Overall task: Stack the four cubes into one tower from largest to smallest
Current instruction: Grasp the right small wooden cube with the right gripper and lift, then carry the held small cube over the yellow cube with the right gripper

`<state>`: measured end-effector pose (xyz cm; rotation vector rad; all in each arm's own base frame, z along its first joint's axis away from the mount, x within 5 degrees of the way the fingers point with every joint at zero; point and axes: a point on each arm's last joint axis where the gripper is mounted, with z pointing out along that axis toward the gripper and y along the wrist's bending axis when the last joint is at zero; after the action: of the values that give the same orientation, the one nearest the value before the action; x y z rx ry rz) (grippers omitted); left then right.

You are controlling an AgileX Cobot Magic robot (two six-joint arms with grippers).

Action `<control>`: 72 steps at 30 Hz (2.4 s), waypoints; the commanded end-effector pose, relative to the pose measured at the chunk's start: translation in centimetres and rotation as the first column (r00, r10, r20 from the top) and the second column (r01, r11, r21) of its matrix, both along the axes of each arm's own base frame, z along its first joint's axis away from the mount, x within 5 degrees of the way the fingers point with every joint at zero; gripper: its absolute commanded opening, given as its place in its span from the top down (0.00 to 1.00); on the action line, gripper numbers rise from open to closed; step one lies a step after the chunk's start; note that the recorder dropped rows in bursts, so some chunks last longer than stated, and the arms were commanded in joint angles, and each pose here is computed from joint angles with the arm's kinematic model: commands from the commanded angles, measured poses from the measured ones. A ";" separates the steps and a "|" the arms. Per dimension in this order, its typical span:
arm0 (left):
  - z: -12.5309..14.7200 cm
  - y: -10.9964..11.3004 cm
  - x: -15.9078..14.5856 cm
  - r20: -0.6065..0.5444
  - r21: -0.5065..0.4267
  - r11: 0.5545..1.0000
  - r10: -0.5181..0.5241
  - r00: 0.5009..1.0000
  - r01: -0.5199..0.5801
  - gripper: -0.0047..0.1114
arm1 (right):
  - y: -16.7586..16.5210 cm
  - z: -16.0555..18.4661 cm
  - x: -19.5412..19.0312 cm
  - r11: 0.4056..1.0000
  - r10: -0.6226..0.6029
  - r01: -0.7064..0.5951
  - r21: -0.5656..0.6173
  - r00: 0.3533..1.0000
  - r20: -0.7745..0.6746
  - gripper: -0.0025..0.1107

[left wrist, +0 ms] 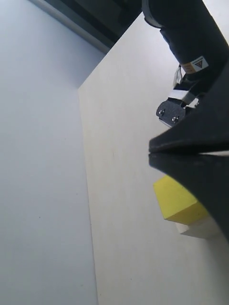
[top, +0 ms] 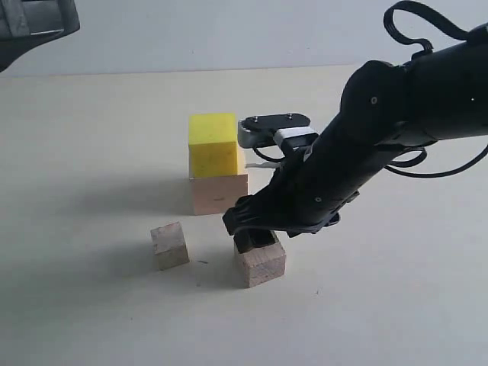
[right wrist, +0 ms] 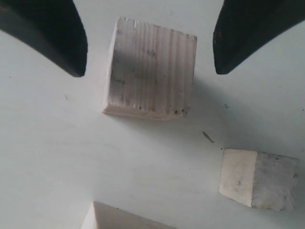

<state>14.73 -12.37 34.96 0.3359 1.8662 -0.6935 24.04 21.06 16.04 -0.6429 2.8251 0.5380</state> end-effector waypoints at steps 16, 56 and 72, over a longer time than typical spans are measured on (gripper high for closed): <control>0.3 0.0 -0.1 0.044 -0.004 1.000 -0.016 0.999 0.016 0.96 | 0.5 -0.2 0.2 0.999 -0.038 0.038 0.035 0.999 -0.007 0.35; 0.3 0.0 -0.1 0.044 -0.004 1.000 -0.016 0.999 0.016 0.96 | 1.7 -3.4 -0.6 0.999 -0.025 0.023 -0.033 0.997 -0.069 0.85; 0.0 0.1 -0.2 0.017 0.019 1.000 -0.011 1.000 0.010 0.96 | -0.9 9.9 -0.3 0.994 -0.041 0.062 -0.088 0.975 0.219 0.98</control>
<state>14.74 -12.40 35.08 0.3577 1.8454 -0.6836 23.33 20.08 23.36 -0.6309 2.7315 0.2911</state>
